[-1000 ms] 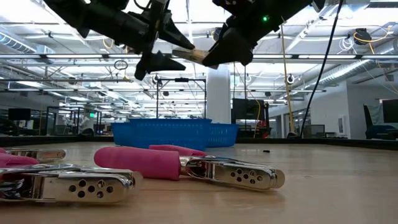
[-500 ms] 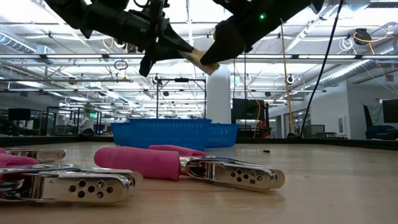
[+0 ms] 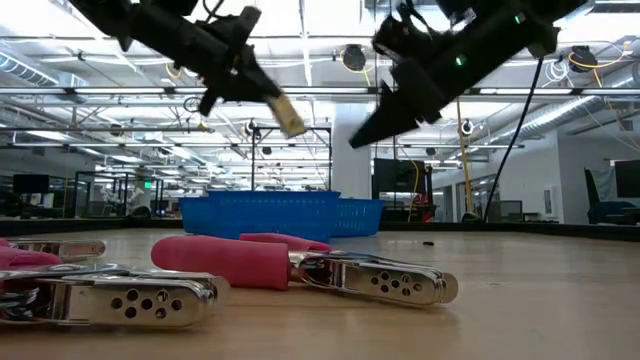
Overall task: Pick & Place School Supplies
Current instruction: Put the yellow crayon box into the top left blue bin
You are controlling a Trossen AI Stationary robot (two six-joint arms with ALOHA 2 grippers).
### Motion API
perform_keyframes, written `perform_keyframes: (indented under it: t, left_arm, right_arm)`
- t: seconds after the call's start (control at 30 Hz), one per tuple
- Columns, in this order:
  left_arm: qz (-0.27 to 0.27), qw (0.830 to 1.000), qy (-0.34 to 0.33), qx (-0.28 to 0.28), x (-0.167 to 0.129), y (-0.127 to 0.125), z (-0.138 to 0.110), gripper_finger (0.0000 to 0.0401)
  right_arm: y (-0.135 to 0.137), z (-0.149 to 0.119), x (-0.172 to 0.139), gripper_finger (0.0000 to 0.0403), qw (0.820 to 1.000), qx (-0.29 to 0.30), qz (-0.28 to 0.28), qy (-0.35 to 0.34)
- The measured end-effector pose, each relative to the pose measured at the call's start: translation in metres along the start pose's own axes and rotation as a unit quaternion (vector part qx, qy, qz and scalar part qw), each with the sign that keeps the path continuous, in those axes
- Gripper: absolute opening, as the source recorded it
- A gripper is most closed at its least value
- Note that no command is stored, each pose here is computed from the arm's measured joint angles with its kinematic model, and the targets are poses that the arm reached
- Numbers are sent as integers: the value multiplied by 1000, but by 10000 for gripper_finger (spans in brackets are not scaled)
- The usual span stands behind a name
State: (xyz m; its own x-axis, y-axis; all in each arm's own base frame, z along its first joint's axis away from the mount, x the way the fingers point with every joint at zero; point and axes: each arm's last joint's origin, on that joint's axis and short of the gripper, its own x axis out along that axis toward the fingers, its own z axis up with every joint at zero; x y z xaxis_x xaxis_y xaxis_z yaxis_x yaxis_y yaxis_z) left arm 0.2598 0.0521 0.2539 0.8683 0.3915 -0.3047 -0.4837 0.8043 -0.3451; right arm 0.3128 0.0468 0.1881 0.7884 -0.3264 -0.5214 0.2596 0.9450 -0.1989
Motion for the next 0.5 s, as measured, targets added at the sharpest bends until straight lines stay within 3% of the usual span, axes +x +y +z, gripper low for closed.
perform_keyframes:
  t: [0.1, 0.23, 0.5]
  left_arm:
    - [55, 998, -5, -3, -8, 11, 6, 36]
    - [125, 991, 43, -9, -16, 28, 0, 35]
    - [236, 961, 130, -57, -22, 56, -16, 56]
  right_arm:
    - [-2, -17, 0, 212, 1000, -8, -2, 24]
    - [-7, -19, -7, 212, 1000, 1, -5, 12]
    - [-15, -21, -14, 211, 1000, 3, -9, 2]
